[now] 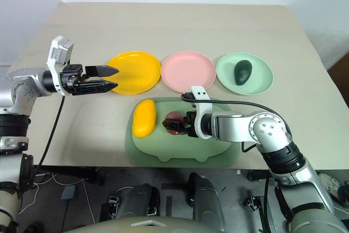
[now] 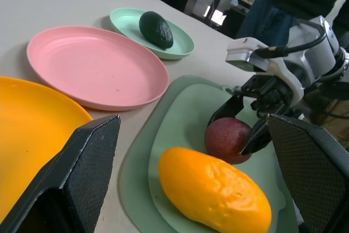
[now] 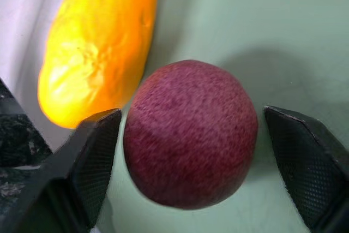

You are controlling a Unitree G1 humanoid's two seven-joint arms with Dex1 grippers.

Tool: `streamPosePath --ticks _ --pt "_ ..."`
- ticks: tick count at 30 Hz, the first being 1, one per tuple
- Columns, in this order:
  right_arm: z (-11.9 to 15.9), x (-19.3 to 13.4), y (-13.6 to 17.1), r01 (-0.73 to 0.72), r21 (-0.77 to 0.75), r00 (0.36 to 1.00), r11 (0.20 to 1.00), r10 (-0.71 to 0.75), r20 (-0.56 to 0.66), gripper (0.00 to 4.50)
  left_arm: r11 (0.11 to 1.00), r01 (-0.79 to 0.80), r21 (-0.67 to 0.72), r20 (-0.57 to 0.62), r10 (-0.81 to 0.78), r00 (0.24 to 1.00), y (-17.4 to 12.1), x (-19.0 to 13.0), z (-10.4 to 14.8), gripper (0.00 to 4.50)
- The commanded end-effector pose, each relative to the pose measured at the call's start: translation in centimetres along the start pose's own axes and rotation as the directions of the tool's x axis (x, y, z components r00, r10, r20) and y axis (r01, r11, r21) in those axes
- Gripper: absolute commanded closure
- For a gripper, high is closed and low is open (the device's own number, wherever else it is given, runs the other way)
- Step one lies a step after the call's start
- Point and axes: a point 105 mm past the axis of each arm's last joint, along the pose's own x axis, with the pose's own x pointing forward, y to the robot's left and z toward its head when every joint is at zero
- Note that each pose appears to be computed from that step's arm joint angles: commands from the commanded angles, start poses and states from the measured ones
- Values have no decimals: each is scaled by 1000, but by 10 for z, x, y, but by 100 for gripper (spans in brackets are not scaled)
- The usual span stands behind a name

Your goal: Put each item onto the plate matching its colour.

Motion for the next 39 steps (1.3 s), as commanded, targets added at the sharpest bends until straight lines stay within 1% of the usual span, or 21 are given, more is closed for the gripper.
streamPosePath --ticks 1,4,8,10,11,12,15,16,18,20,21,22,25,27,33,34,35,36,37,38,39 --pt "1 1 -3 17 -27 1000 1000 -17 -3 140 999 -11 47 23 10 1000 -4 -8 13 0" --pt "3 1 -4 16 -34 1000 999 -16 -2 147 999 -13 44 23 12 1000 -4 -8 13 0" --pt "14 -2 -14 65 -34 997 997 -63 34 147 999 -13 44 24 12 1000 -4 -7 13 0" --pt "34 -8 -10 33 -29 992 999 -30 120 147 999 -11 42 28 10 1000 -4 -7 13 0" --pt "50 -14 -9 35 -67 981 997 -22 191 147 999 -10 41 28 9 1000 -4 -7 12 0" --pt "61 -19 -9 37 -76 975 996 -19 220 147 999 -9 42 27 8 1000 -4 -7 12 0" --pt "94 -33 -13 10 -24 950 1000 -2 312 147 999 -4 39 30 3 1000 -4 -6 12 0" --pt "105 -36 -18 36 -18 936 999 -28 352 147 999 -4 40 31 3 1000 -4 -5 12 0" --pt "123 -40 -25 72 -17 908 997 -58 414 147 999 0 38 36 -1 999 -3 -4 12 0" --pt "135 -41 -31 72 12 893 997 -70 445 147 999 1 40 38 -2 999 -3 -3 12 0" --pt "139 -41 -33 83 2 884 997 -74 462 147 999 1 38 40 -3 999 -3 -3 12 0" --pt "142 -41 -35 93 -9 877 996 -77 474 147 999 2 37 42 -4 999 -3 -3 13 0" --pt "144 -28 -63 210 16 857 978 -192 478 147 999 0 39 35 -2 999 -4 -4 13 0" --pt "145 -21 -72 245 17 844 969 -222 488 147 999 -2 39 33 1 999 -4 -5 13 0" --pt "144 2 -83 275 -5 842 961 -238 484 147 999 -7 40 26 6 1000 -5 -6 13 0" --pt "139 8 -82 244 -13 864 970 -211 457 147 999 -8 43 25 7 1000 -6 -6 13 0" --pt "135 12 -80 222 -16 877 975 -192 441 77 999 -8 43 24 7 1000 -6 -6 13 0" --pt "134 14 -81 232 -25 875 972 -198 441 52 999 -9 42 24 8 1000 -6 -7 13 0" --pt "136 13 -83 247 -30 866 969 -207 455 17 999 -10 43 22 9 1000 -7 -7 13 0" --pt "137 13 -83 238 -13 865 971 -206 458 4 999 -10 42 22 9 1000 -7 -7 13 0" --pt "141 11 -84 264 -26 850 964 -219 480 4 999 -10 41 20 10 1000 -7 -8 13 0"
